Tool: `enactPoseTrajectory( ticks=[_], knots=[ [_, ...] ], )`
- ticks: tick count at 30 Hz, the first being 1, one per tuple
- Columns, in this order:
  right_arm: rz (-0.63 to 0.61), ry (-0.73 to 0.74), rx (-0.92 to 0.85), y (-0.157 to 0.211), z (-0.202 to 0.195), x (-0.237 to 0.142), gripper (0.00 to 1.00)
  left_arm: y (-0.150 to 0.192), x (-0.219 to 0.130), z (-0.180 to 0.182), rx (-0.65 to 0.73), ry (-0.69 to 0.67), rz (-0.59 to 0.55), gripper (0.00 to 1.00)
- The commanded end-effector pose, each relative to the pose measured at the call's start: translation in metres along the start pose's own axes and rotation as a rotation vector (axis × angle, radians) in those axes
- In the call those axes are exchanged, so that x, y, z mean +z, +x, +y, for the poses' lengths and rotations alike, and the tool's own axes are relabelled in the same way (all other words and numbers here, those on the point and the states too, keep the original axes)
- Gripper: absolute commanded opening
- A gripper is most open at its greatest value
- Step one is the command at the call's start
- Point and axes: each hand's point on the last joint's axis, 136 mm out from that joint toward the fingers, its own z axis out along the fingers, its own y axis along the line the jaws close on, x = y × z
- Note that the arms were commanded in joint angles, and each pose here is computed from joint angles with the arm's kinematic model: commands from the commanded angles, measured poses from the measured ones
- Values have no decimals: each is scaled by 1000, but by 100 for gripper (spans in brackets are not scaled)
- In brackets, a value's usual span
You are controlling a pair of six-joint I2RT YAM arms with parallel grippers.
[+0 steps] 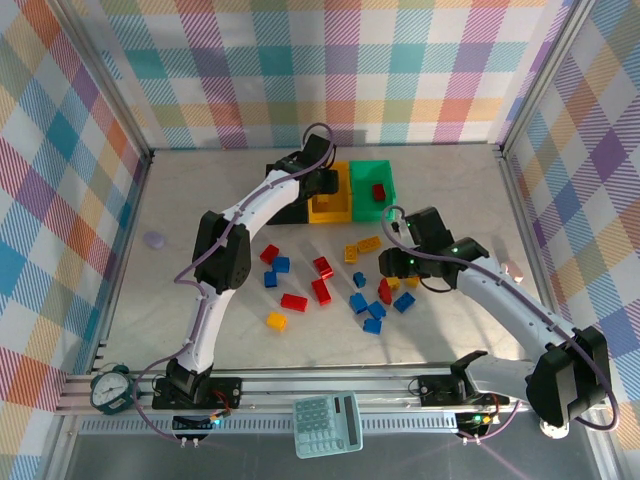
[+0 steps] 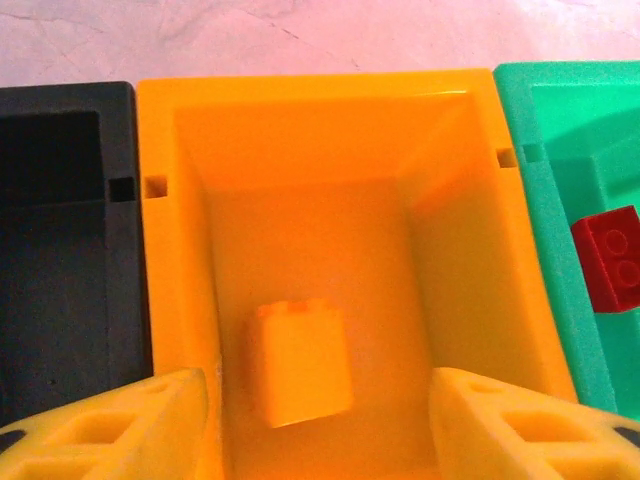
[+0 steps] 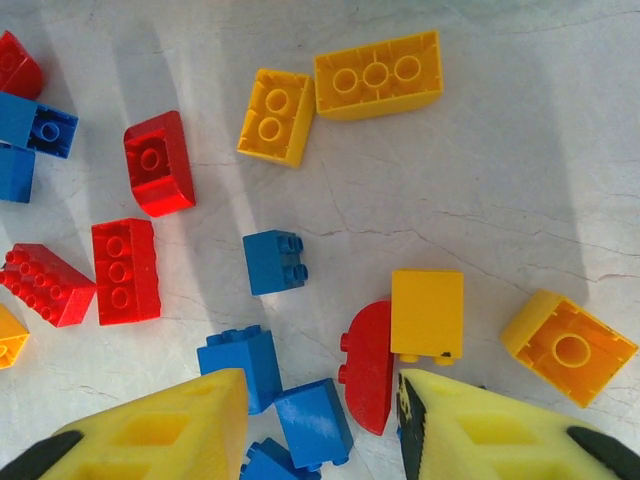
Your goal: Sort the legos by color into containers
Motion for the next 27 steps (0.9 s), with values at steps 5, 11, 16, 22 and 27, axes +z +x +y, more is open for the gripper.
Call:
enactPoseTrajectory(
  ticks=[5, 11, 16, 22, 27],
  knots=[
    [29, -3, -13, 5, 8, 12, 42, -23, -52, -8, -13, 62, -86, 65],
    [73, -10, -46, 10, 19, 32, 41, -4, -101, 16, -27, 31, -108, 68],
    [124, 11, -91, 16, 29, 54, 41, 32, -135, 45, -54, -29, -76, 68],
    [176, 72, -124, 19, 30, 78, 41, 77, -173, 82, -112, -96, -64, 70],
    [197, 100, -162, 18, 28, 93, 42, 101, -195, 100, -105, -139, -34, 70]
  ],
)
